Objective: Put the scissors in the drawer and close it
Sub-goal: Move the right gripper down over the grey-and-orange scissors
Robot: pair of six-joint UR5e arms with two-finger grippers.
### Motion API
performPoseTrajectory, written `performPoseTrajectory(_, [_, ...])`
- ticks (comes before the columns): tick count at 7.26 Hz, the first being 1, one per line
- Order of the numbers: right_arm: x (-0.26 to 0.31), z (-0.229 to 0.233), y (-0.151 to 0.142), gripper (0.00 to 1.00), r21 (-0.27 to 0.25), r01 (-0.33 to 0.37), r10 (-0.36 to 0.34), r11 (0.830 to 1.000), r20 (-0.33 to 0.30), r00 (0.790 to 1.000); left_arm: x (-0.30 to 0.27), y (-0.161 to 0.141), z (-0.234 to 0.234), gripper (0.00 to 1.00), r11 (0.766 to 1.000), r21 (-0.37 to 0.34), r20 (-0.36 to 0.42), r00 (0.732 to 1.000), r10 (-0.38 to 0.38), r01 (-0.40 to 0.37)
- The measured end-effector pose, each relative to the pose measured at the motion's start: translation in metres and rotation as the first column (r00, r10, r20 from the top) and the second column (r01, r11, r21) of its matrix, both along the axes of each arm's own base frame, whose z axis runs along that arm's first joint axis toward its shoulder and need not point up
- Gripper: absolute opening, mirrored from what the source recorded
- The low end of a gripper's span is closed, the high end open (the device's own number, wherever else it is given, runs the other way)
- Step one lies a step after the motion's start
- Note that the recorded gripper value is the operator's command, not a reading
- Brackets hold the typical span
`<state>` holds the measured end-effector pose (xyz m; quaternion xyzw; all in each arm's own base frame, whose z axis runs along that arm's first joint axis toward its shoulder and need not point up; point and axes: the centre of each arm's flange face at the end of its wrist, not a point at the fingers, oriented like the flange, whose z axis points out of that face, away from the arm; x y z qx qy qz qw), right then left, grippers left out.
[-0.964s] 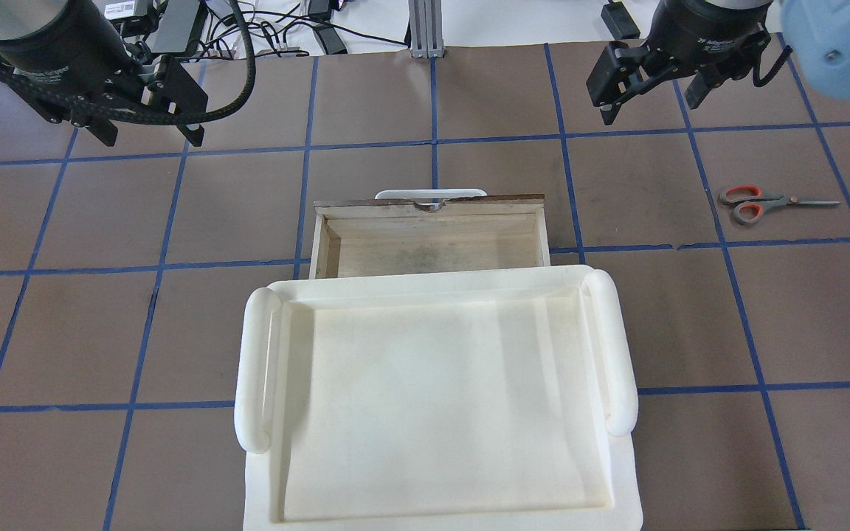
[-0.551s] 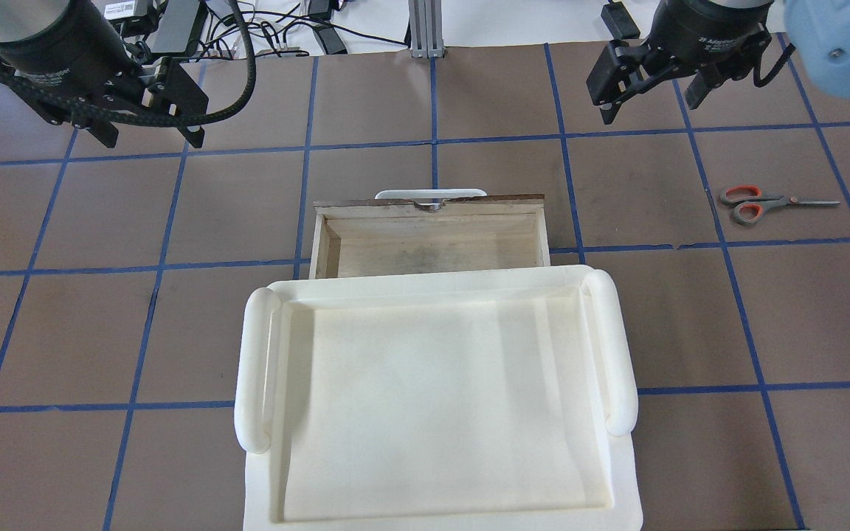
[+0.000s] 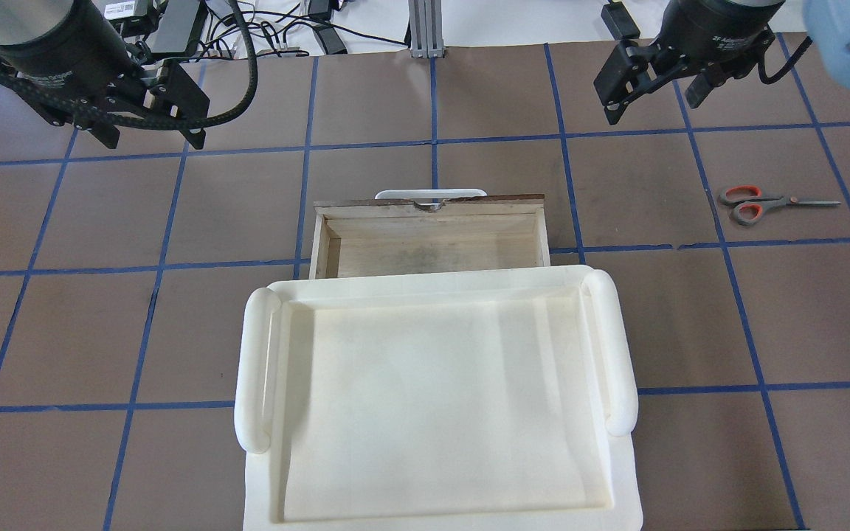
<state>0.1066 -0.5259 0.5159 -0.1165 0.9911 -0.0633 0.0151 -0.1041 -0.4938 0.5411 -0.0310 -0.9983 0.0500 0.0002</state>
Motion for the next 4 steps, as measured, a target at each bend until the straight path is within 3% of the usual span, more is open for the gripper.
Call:
performPoseTrajectory(2, [-0.073, -0.028, -0.007, 1.0, 0.029, -0.128, 0.127, 0.991, 0.015, 0.992, 0.0, 0.0, -0.001, 1.0, 1.0, 0.003, 0.0, 1.0, 0.0, 0.0])
performPoseTrajectory(3, [-0.115, -0.044, -0.009, 1.0, 0.035, -0.221, 0.221, 0.975, 0.027, 0.975, 0.0, 0.0, -0.002, 1.0, 1.0, 0.004, 0.001, 1.0, 0.0, 0.0])
performPoseTrajectory(4, [-0.153, -0.063, -0.014, 1.0, 0.034, -0.341, 0.34, 0.939, 0.035, 0.94, 0.0, 0.0, -0.002, 1.0, 1.0, 0.004, 0.001, 1.0, 0.0, 0.0])
